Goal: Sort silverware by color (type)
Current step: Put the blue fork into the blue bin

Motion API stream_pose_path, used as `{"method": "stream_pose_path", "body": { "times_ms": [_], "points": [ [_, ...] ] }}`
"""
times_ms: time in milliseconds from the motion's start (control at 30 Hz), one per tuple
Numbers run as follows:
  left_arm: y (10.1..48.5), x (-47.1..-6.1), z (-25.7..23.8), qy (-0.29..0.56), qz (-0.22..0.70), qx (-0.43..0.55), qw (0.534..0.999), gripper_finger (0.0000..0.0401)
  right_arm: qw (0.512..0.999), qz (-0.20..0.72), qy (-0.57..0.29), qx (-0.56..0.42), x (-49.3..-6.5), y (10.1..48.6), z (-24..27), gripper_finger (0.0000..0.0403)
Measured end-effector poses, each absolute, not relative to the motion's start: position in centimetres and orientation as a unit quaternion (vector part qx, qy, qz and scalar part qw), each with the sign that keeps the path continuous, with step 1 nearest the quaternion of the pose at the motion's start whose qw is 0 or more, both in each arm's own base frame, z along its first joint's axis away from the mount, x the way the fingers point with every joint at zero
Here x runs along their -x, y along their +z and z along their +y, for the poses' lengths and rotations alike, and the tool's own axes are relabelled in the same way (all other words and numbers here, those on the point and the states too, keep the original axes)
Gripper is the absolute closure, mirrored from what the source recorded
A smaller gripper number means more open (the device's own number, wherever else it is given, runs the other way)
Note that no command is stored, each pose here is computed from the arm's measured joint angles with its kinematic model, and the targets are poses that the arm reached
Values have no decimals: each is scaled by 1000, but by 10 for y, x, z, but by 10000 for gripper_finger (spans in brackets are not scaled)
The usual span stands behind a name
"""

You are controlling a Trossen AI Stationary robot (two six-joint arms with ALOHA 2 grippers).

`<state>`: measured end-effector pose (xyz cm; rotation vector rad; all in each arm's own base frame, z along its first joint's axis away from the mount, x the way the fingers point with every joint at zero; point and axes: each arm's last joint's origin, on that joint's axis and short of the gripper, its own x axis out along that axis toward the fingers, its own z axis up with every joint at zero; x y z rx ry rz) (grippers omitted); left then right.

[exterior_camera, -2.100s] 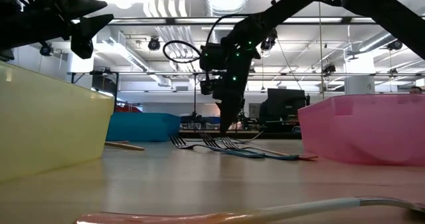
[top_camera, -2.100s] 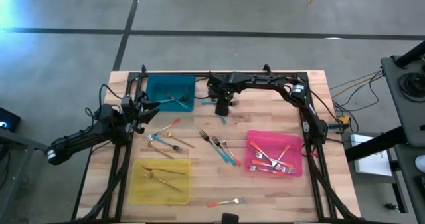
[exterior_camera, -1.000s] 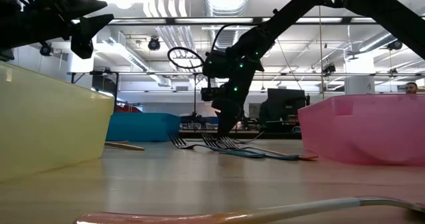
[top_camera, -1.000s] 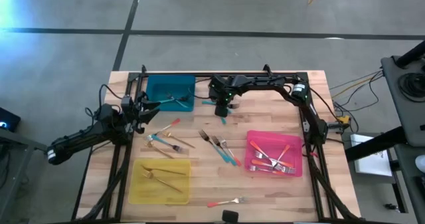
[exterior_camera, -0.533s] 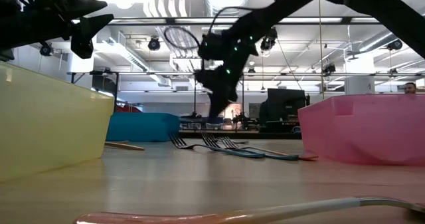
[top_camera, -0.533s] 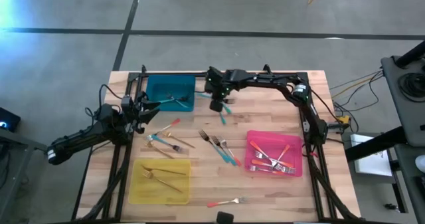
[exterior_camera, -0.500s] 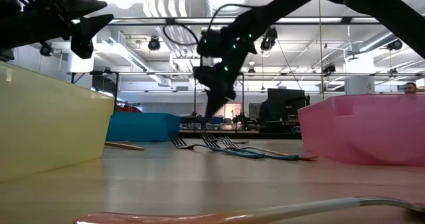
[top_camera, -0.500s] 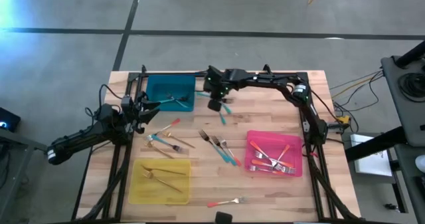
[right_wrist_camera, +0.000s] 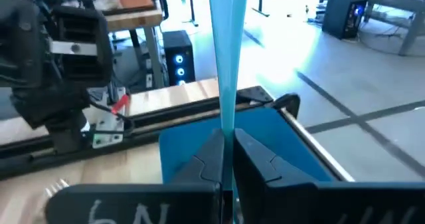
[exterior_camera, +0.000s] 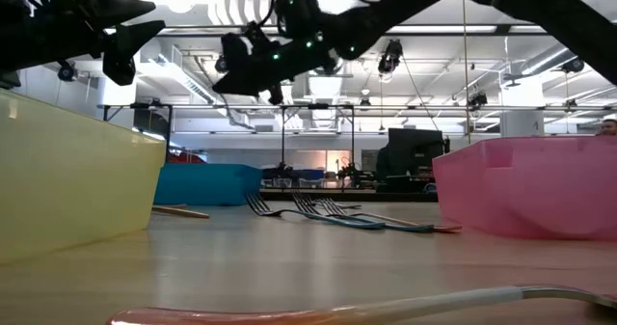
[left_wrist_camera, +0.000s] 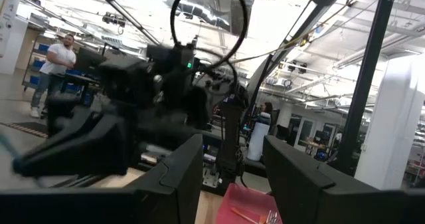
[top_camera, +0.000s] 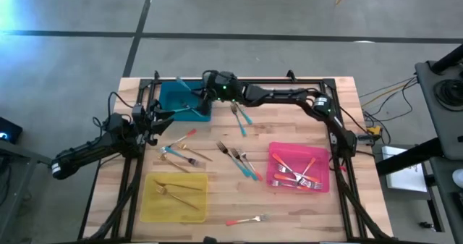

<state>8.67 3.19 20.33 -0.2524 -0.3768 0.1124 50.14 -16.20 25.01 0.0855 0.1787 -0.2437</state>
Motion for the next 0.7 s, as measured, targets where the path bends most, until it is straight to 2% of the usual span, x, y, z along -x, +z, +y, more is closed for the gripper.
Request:
{"method": "stream_pose_path", "body": {
  "times_ms": [300,700],
  "points": [
    [203,-87,32,56,-187,125,973,260,983,109,-134,-57,-517,190,-171,392],
    [203,-87,32,56,-187,125,973,260,983,106,-139,-47,-517,183,-177,390]
  ]
}}
